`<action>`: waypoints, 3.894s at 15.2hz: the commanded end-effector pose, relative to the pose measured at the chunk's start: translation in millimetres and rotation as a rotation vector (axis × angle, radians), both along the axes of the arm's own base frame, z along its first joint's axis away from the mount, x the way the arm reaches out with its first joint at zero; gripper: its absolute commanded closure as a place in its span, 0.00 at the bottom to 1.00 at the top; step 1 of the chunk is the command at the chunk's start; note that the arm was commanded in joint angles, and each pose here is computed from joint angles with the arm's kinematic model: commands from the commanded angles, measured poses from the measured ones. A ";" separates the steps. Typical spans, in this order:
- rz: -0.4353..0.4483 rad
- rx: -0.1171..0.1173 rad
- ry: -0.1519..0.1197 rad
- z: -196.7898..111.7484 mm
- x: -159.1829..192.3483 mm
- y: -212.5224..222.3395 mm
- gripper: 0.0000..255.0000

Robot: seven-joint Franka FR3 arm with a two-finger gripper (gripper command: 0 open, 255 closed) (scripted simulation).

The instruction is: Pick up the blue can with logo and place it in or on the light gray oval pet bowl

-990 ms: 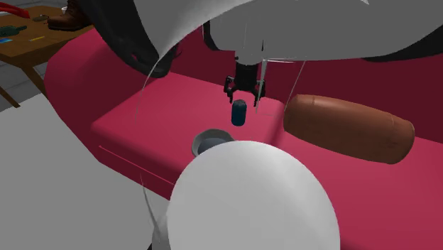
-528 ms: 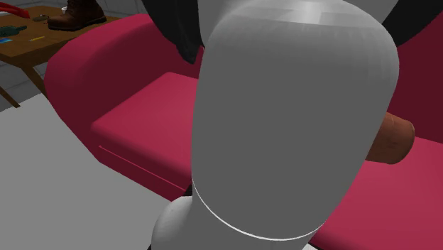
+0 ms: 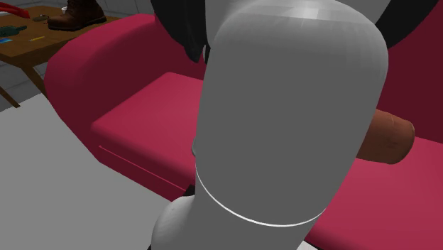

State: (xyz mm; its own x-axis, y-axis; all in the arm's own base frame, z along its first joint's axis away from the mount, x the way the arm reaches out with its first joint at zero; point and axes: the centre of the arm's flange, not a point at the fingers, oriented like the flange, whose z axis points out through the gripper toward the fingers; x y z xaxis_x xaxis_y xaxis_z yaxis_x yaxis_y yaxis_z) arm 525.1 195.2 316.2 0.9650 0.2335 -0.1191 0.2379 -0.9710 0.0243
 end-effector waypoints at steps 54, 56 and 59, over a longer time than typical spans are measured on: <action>0.000 0.000 0.000 179.1 -89.8 -19.7 1.00; 0.000 0.000 0.000 181.8 -115.4 -25.3 1.00; 0.000 0.000 0.000 185.8 -153.9 -33.7 1.00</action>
State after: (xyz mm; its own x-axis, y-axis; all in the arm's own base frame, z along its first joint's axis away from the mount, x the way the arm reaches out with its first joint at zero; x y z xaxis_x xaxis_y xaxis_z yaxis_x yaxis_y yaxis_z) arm 385.4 161.5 500.9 0.9649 0.2337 -0.1196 0.2382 -0.9709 0.0241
